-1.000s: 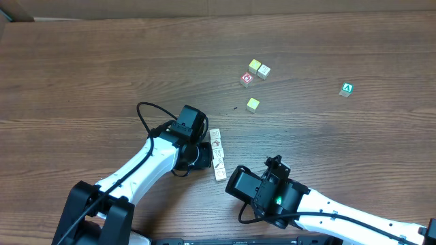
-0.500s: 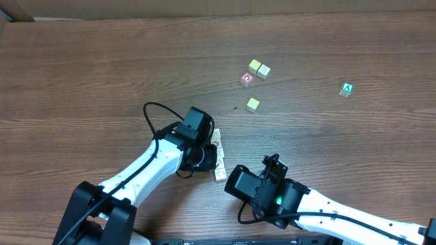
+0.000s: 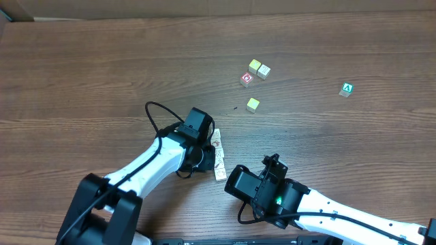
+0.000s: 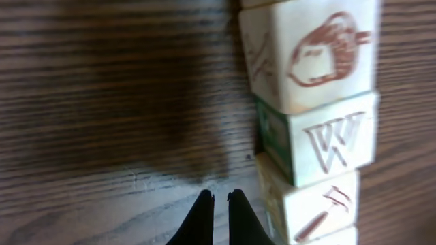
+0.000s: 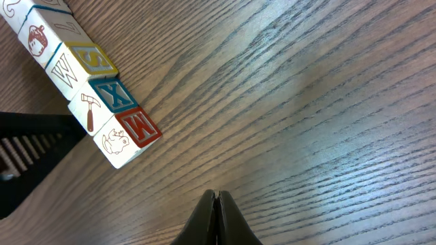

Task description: Flip 5 blocks

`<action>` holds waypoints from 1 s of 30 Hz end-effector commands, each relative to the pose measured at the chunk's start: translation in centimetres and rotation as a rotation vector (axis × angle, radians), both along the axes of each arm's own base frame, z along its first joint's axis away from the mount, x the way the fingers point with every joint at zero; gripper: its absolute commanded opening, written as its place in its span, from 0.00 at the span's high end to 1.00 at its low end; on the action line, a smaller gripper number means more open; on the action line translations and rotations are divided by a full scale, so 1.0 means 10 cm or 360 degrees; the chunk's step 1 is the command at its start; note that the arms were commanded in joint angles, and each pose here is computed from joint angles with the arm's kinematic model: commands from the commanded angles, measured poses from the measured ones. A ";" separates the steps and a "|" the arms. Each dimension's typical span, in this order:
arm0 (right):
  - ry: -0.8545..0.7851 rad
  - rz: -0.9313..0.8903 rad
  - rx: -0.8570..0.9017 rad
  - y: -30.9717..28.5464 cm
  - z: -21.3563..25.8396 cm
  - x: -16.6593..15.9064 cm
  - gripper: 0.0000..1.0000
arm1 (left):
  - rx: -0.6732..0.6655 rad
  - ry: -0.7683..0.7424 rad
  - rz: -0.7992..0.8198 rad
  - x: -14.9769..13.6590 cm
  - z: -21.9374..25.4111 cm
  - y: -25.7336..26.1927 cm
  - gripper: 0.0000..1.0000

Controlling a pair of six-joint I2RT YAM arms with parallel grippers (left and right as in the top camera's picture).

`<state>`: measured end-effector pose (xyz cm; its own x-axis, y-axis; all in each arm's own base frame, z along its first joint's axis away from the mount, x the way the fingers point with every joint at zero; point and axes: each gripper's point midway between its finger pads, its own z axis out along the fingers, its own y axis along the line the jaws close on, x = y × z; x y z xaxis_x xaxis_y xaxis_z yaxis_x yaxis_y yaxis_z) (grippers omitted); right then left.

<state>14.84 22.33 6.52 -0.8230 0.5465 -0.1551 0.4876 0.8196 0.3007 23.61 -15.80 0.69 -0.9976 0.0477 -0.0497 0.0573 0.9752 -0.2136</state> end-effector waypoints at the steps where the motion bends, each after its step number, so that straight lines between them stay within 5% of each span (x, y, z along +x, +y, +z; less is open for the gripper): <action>1: -0.0039 0.0001 -0.0005 -0.02 0.02 0.04 0.96 | 0.0036 0.0020 0.0029 0.00 -0.08 0.02 0.96; 30: -0.0039 0.0001 -0.0005 -0.03 0.02 0.04 0.96 | -0.0093 -0.0020 0.0035 0.09 -0.05 -0.14 0.96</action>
